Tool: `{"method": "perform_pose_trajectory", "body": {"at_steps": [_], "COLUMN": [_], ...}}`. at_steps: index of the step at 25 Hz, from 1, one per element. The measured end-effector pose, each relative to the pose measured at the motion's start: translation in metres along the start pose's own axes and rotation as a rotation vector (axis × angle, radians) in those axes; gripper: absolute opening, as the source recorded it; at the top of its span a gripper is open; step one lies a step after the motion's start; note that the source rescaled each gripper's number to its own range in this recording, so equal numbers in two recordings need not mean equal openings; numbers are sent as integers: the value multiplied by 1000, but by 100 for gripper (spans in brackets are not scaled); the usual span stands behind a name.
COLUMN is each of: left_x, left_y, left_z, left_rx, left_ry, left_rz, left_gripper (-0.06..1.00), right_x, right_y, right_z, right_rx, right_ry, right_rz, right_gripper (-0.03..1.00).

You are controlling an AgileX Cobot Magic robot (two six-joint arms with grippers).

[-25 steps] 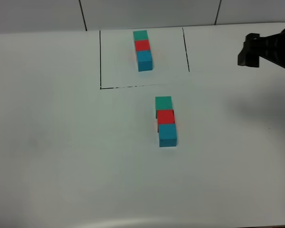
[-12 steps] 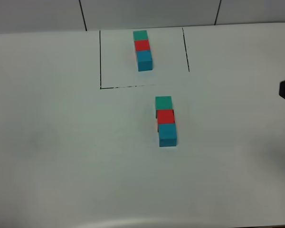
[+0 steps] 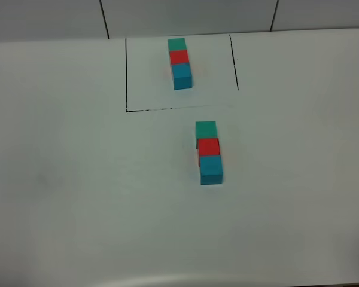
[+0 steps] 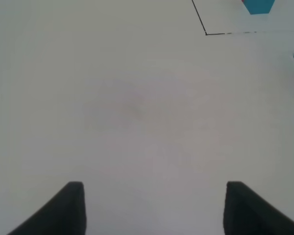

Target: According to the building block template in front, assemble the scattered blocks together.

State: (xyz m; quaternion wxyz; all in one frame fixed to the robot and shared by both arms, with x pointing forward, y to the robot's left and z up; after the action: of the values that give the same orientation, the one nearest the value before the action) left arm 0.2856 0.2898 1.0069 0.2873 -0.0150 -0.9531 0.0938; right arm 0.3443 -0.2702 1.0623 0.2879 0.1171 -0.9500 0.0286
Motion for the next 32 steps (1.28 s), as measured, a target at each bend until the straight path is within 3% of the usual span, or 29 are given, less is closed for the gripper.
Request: {"method": "perform_pose_trajectory", "body": {"at_steps": [11,19,32], "left_x": [0,0,0], "left_y": [0,0,0], "left_z": [0,0,0], "left_rx": [0,0,0], "left_ry": [0,0,0], "left_rz": [0,0,0], "left_gripper": [30,30,30], "right_x": [33,21,20], "right_y": [-5,4,0], "right_z": [48,65,65], "right_rx": [117,135,116], "right_ry": [-143,-111,-112], "right_rz": [55,-2,18], "right_gripper": [95,92,81]}}
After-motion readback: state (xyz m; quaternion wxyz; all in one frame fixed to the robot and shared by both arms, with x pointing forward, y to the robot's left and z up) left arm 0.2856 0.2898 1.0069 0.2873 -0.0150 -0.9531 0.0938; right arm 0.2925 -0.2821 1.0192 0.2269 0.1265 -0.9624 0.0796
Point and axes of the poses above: a point on each arm's last joint axis where the gripper is mounted, x pointing back along that axis away from the gripper, y along the wrist's bending axis when the last joint is at zero, z = x × y, the point moved 7 cm from there along -x, pointing out along that axis toward the gripper, and after that the axes turned 10 degrees about x, right-handed, at the moved point
